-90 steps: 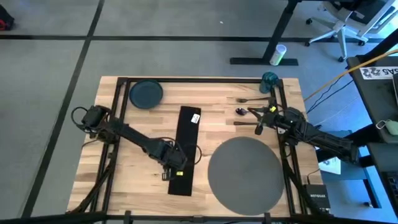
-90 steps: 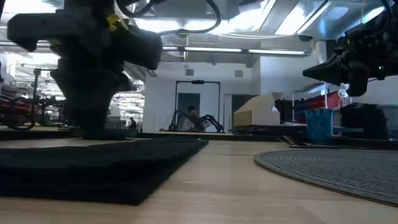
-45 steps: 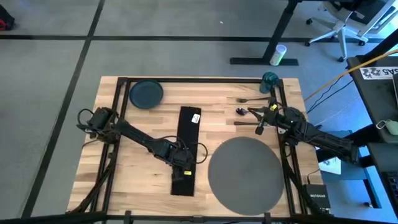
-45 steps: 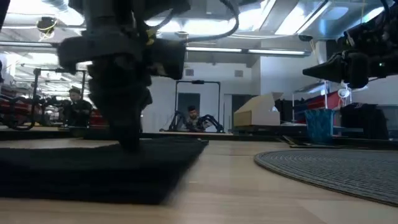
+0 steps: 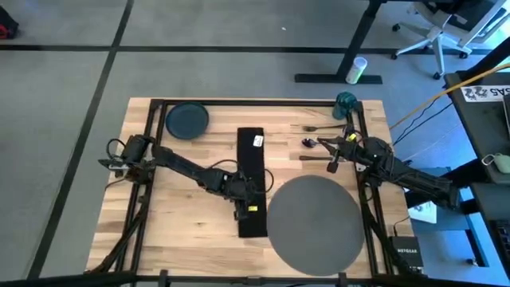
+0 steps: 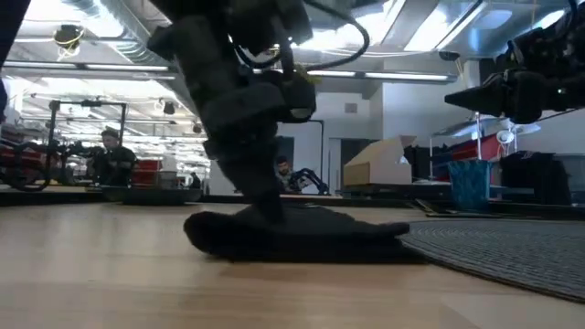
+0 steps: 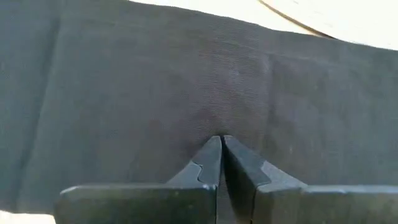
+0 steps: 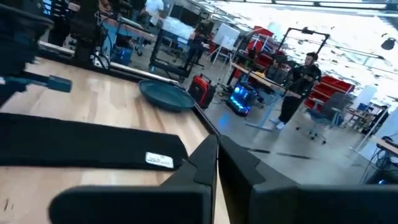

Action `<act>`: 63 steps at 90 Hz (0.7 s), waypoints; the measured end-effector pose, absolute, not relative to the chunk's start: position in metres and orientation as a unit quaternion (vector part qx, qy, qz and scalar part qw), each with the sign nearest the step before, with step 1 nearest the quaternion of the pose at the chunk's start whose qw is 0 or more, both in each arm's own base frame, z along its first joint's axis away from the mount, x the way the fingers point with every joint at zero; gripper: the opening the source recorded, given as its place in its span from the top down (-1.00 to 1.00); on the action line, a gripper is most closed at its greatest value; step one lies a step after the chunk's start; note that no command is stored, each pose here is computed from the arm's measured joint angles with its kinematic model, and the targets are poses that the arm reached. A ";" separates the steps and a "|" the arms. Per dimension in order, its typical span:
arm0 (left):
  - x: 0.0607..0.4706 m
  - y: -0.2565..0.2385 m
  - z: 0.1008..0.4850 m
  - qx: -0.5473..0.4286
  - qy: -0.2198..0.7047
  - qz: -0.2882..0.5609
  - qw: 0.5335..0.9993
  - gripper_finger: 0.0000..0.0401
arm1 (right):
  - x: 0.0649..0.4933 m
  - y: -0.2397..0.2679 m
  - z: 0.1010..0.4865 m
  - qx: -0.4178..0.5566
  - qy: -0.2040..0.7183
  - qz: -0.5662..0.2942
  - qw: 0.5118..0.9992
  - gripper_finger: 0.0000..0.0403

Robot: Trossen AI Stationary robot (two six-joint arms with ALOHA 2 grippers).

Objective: Set table place
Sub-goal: Move the black table napkin to the center of the table, then fold the black table napkin

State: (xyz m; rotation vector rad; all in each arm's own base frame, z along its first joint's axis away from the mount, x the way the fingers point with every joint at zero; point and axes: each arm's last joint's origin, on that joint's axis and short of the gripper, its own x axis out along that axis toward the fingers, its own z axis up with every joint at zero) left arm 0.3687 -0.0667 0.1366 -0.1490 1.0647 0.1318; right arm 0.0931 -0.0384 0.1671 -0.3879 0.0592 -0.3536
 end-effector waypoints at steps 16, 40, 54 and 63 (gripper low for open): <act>0.364 -0.066 0.147 -0.049 0.514 0.066 0.854 1.00 | 0.093 -0.037 0.172 -0.199 0.000 -0.151 0.968 1.00; 0.342 -0.088 0.169 -0.024 0.541 0.067 0.838 1.00 | 0.094 -0.030 0.177 -0.154 -0.048 -0.042 0.986 1.00; 0.327 -0.112 0.173 -0.009 0.559 0.052 0.827 1.00 | 0.096 -0.024 0.176 -0.141 -0.048 0.004 0.989 1.00; 0.316 -0.125 0.172 0.011 0.573 0.061 0.817 1.00 | 0.099 -0.018 0.176 -0.137 -0.046 0.026 0.989 1.00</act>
